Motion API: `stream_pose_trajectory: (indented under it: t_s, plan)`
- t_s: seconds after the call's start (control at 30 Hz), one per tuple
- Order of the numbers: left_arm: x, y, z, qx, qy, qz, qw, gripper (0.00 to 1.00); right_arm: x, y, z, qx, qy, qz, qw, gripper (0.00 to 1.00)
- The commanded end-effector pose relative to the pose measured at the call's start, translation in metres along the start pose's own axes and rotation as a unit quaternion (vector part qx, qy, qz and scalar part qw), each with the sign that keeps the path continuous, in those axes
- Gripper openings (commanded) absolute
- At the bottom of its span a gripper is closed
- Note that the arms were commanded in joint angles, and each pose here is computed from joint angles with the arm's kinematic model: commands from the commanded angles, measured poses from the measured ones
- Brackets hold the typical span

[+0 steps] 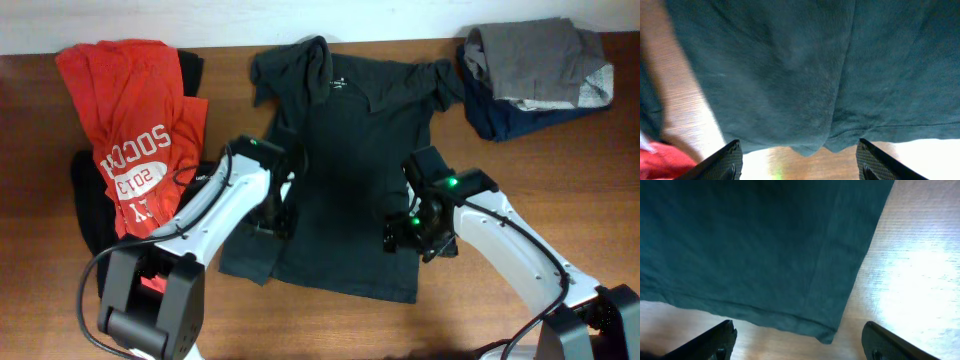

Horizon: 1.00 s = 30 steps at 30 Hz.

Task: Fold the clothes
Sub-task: 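Release the shoulders and move both grippers to the t-shirt hem, then grasp the bottom hem corners of the t-shirt with both grippers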

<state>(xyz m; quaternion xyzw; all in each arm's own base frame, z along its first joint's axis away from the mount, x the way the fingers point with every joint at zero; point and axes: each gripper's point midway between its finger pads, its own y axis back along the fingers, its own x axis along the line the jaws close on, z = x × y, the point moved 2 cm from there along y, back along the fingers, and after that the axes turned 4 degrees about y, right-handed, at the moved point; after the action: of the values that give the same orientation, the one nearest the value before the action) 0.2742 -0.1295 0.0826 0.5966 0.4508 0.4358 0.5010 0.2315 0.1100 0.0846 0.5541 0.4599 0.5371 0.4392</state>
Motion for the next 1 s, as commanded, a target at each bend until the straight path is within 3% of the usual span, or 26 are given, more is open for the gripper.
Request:
stream_pose_trajectory:
  t_s: [0.0,0.23,0.37,0.73,0.83,0.97]
  plan:
    - [-0.012,-0.019,-0.016,0.017,-0.018,-0.004,1.0,0.72,0.003,-0.007,-0.008,0.007,-0.004,0.016,1.0,0.84]
    - [-0.031,-0.056,-0.02,-0.013,-0.053,0.001,0.999,0.7,0.003,-0.008,-0.006,0.002,-0.003,0.017,1.0,0.84]
    - [-0.01,-0.064,-0.025,-0.017,-0.018,0.064,0.998,0.64,0.003,-0.008,-0.005,0.001,-0.002,0.016,1.0,0.84]
    - [0.01,-0.06,-0.018,-0.041,-0.002,0.129,0.991,0.49,0.003,-0.008,-0.002,-0.006,0.003,0.016,1.0,0.83]
    - [0.011,-0.059,-0.017,-0.043,-0.002,0.134,0.99,0.37,0.001,-0.008,0.001,-0.013,0.004,0.009,1.0,0.83]
    - [0.011,-0.059,-0.016,-0.046,-0.001,0.133,0.99,0.03,0.0,-0.009,0.001,-0.011,0.003,0.006,1.0,0.82]
